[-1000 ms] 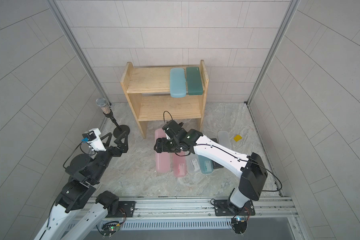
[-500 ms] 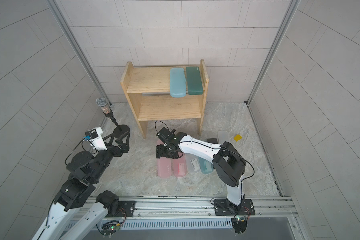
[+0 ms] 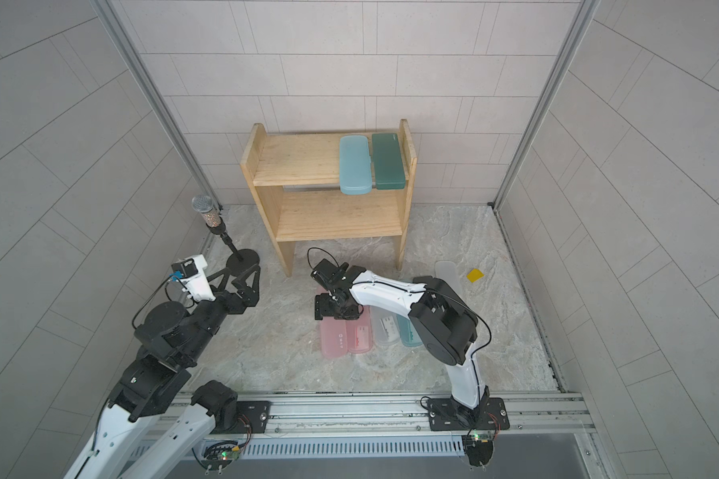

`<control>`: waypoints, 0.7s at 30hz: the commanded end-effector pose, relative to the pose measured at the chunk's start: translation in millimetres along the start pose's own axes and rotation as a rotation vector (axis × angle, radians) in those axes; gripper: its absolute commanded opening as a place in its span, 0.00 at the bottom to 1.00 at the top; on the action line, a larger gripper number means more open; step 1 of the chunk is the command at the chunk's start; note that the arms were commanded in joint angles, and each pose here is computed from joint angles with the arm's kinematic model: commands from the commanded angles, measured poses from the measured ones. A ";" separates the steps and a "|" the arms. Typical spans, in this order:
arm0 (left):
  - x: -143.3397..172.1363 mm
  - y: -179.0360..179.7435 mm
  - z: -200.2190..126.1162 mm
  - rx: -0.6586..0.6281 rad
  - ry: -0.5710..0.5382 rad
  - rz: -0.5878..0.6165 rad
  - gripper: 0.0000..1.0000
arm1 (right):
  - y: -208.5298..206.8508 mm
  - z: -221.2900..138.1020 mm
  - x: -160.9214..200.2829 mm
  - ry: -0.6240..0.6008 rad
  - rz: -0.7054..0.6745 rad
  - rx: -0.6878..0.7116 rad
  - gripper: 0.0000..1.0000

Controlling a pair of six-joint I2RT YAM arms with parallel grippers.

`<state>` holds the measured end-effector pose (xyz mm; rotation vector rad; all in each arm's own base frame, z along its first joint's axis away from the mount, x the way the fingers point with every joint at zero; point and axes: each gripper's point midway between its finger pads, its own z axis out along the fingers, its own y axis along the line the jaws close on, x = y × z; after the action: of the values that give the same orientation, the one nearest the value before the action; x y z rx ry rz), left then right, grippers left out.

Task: Remove the pencil cases from the shelf
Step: Place the pencil case at the center of the board.

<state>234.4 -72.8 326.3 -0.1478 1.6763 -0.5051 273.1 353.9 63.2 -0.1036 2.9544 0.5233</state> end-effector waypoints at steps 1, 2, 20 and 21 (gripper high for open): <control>1.6 -1.6 1.8 0.008 0.003 -0.001 1.00 | -1.3 -5.7 -9.1 -0.031 -0.012 0.028 0.88; 1.0 -2.8 3.2 0.010 0.006 -0.001 1.00 | -0.4 -7.1 -10.0 -0.034 -0.014 0.027 0.90; -45.7 -72.9 46.6 0.203 0.088 -0.361 1.00 | -56.1 -137.3 -33.9 -0.340 -0.005 0.016 1.00; -45.3 -83.9 58.0 0.235 0.120 -0.417 1.00 | -71.7 -148.7 -32.8 -0.370 0.021 0.021 1.00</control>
<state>276.9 -117.2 368.0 -0.2394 1.7289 -0.7694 291.4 284.1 169.1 -0.0482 2.6631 0.5519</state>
